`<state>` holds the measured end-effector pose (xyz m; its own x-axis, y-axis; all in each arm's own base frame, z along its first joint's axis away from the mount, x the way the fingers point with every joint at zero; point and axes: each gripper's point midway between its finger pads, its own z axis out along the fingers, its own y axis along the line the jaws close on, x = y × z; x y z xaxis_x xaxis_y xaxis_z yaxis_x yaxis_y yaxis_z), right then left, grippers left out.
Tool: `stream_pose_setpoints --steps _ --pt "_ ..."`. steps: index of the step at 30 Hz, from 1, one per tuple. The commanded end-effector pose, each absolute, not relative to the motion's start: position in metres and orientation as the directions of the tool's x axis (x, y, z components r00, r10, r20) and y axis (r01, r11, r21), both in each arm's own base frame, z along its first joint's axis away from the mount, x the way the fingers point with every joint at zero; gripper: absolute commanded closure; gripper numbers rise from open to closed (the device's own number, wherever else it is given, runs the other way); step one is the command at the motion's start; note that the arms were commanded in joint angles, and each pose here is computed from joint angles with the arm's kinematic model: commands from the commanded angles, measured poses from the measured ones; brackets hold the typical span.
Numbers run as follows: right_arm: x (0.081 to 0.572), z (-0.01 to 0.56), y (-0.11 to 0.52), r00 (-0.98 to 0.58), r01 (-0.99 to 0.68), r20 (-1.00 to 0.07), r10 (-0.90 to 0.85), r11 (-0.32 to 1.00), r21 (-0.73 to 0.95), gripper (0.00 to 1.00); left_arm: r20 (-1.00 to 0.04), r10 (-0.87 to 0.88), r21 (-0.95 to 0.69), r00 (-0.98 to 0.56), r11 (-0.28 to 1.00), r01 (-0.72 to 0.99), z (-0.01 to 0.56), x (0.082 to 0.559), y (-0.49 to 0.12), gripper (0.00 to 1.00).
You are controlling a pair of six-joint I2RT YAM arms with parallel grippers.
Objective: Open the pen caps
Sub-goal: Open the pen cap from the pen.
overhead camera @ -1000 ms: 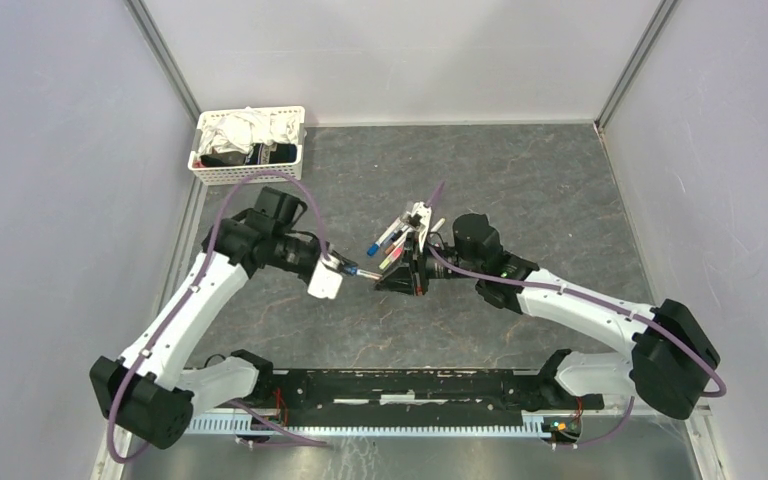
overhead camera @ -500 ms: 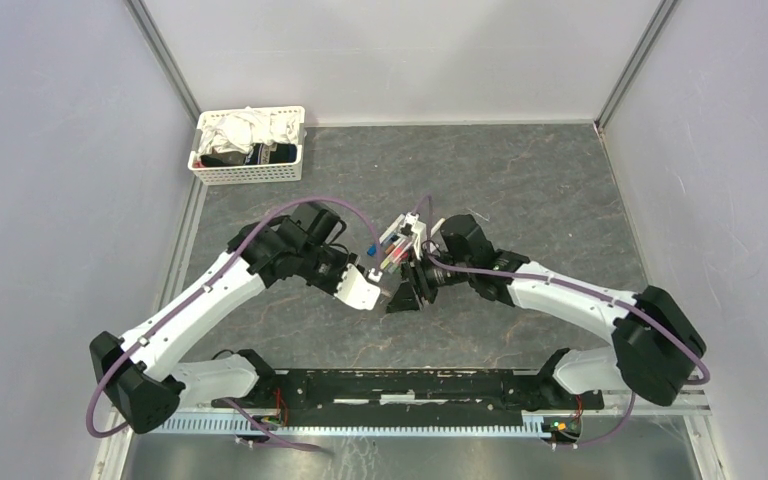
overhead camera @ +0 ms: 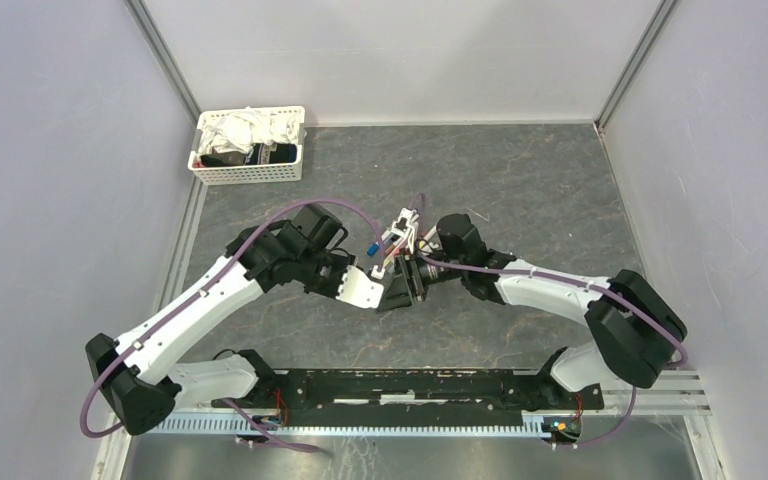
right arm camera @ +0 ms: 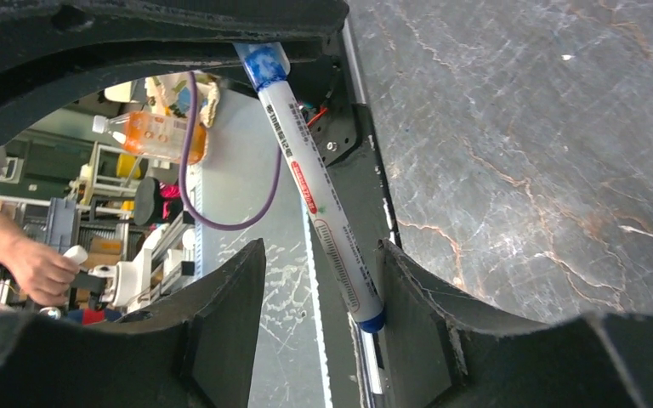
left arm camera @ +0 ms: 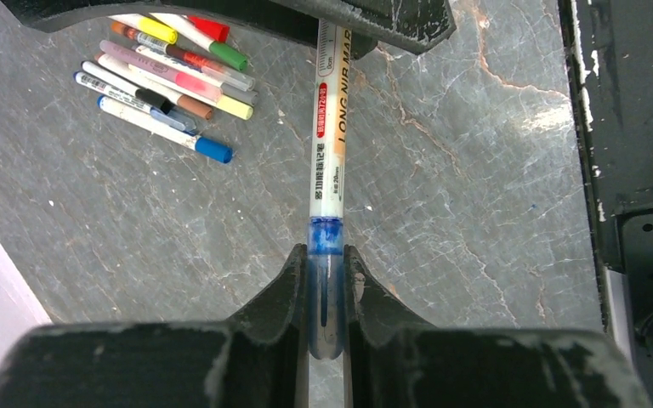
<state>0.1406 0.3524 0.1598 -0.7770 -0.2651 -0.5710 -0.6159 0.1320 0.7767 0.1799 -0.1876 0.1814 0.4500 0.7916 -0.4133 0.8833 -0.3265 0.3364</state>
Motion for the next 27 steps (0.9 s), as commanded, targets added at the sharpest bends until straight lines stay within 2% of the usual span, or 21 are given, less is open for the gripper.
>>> stream_pose_setpoints --steps 1,5,8,10,14,16,18,21,24,27 --pt "0.134 0.201 0.367 -0.714 -0.665 -0.653 -0.252 -0.047 0.745 0.44 -0.483 0.777 0.330 0.403 -0.265 0.906 0.196 0.172 -0.195 0.98" --pt "0.133 0.209 0.375 -0.703 -0.671 -0.665 -0.253 -0.076 0.738 0.44 -0.504 0.767 0.325 0.398 -0.259 0.909 0.199 0.170 -0.199 0.98" --pt "0.132 0.211 0.382 -0.697 -0.672 -0.669 -0.259 -0.089 0.735 0.49 -0.542 0.755 0.309 0.369 -0.229 0.923 0.205 0.168 -0.206 0.98" --pt "0.131 0.214 0.385 -0.702 -0.668 -0.667 -0.251 -0.096 0.738 0.56 -0.573 0.745 0.292 0.340 -0.202 0.935 0.211 0.167 -0.211 0.98" --pt "0.132 0.215 0.385 -0.710 -0.662 -0.662 -0.239 -0.092 0.743 0.85 -0.613 0.725 0.285 0.314 -0.168 0.944 0.218 0.163 -0.215 0.98" --pt "0.134 0.217 0.387 -0.711 -0.663 -0.664 -0.232 -0.094 0.743 0.92 -0.619 0.722 0.281 0.309 -0.164 0.946 0.216 0.162 -0.214 0.98" --pt "0.135 0.220 0.389 -0.712 -0.663 -0.665 -0.228 -0.097 0.743 0.94 -0.618 0.725 0.273 0.304 -0.164 0.948 0.213 0.160 -0.213 0.95" --pt "0.136 0.223 0.392 -0.707 -0.665 -0.669 -0.228 -0.105 0.739 0.94 -0.615 0.731 0.260 0.296 -0.167 0.951 0.209 0.158 -0.213 0.83" --pt "0.136 0.224 0.395 -0.709 -0.663 -0.667 -0.229 -0.106 0.741 0.82 -0.615 0.729 0.262 0.301 -0.171 0.950 0.208 0.158 -0.214 0.75" --pt "0.136 0.223 0.397 -0.714 -0.659 -0.663 -0.225 -0.102 0.745 0.80 -0.616 0.728 0.266 0.299 -0.165 0.950 0.208 0.161 -0.216 0.74"
